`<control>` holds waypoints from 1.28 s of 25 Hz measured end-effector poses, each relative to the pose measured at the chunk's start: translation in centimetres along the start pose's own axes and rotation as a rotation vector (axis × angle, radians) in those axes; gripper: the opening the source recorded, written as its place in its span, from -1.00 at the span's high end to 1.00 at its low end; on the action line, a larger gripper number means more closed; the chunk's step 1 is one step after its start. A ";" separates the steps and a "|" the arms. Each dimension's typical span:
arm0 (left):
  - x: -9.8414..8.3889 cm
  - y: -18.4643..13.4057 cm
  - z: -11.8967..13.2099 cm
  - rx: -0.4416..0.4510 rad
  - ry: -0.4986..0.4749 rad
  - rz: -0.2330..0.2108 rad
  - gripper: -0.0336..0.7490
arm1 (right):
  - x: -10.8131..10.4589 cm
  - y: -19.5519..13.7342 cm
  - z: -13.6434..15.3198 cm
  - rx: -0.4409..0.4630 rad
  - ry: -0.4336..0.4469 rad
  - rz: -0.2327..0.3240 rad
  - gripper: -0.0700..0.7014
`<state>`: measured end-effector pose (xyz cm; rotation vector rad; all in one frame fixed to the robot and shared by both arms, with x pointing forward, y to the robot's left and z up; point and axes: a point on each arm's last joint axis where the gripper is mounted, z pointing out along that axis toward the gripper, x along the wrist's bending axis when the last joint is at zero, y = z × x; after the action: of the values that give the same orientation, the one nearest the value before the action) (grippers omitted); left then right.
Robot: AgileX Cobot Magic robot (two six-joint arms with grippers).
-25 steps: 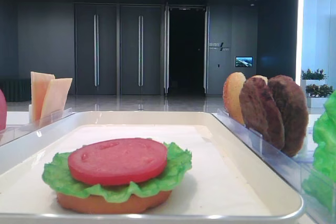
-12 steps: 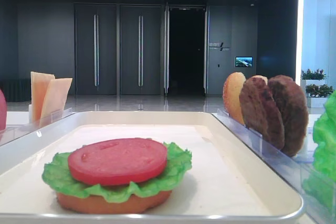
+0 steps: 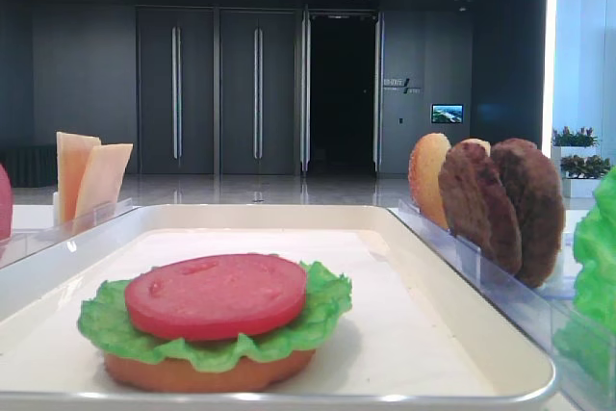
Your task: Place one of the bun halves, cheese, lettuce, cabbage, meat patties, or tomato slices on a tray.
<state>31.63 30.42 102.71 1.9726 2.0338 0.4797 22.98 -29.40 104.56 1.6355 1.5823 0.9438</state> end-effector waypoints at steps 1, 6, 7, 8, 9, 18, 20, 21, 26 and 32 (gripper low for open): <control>0.0 -0.3 -0.5 -0.039 -0.008 -0.005 -0.69 | 0.0 0.0 0.0 0.000 0.000 0.000 -0.43; -0.2 -2.7 -2.1 -0.253 -0.073 -0.036 -0.69 | 0.0 0.0 0.0 0.000 0.000 0.000 -0.43; -0.1 -3.1 -2.4 -0.292 -0.077 -0.037 -0.69 | 0.0 0.0 0.0 0.000 0.000 0.000 -0.43; -0.1 -3.4 -2.7 -0.321 -0.079 -0.036 -0.69 | 0.0 0.0 0.0 0.000 0.000 0.000 -0.43; -0.1 -3.8 -2.9 -0.353 -0.085 -0.030 -0.69 | 0.0 0.0 0.0 0.000 0.000 0.000 -0.43; -0.7 -5.9 -4.2 -0.524 -0.156 0.072 -0.69 | 0.0 0.0 0.0 0.000 0.000 0.000 -0.43; -0.6 -6.4 -4.5 -0.561 -0.157 0.074 -0.69 | 0.0 0.0 0.0 0.000 0.000 0.000 -0.43; -0.6 -6.7 -4.6 -0.582 -0.157 0.074 -0.69 | 0.0 0.0 0.0 0.000 0.000 0.000 -0.43; -0.6 -7.1 -4.8 -0.610 -0.159 0.074 -0.69 | 0.0 0.0 0.0 0.000 0.000 0.000 -0.43; -0.6 -7.1 -4.8 -0.610 -0.159 0.074 -0.69 | 0.0 0.0 0.0 0.000 0.000 0.000 -0.43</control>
<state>23.22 29.45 104.07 1.6462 1.4853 0.8159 22.98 -29.40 104.56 1.6355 1.5823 0.9438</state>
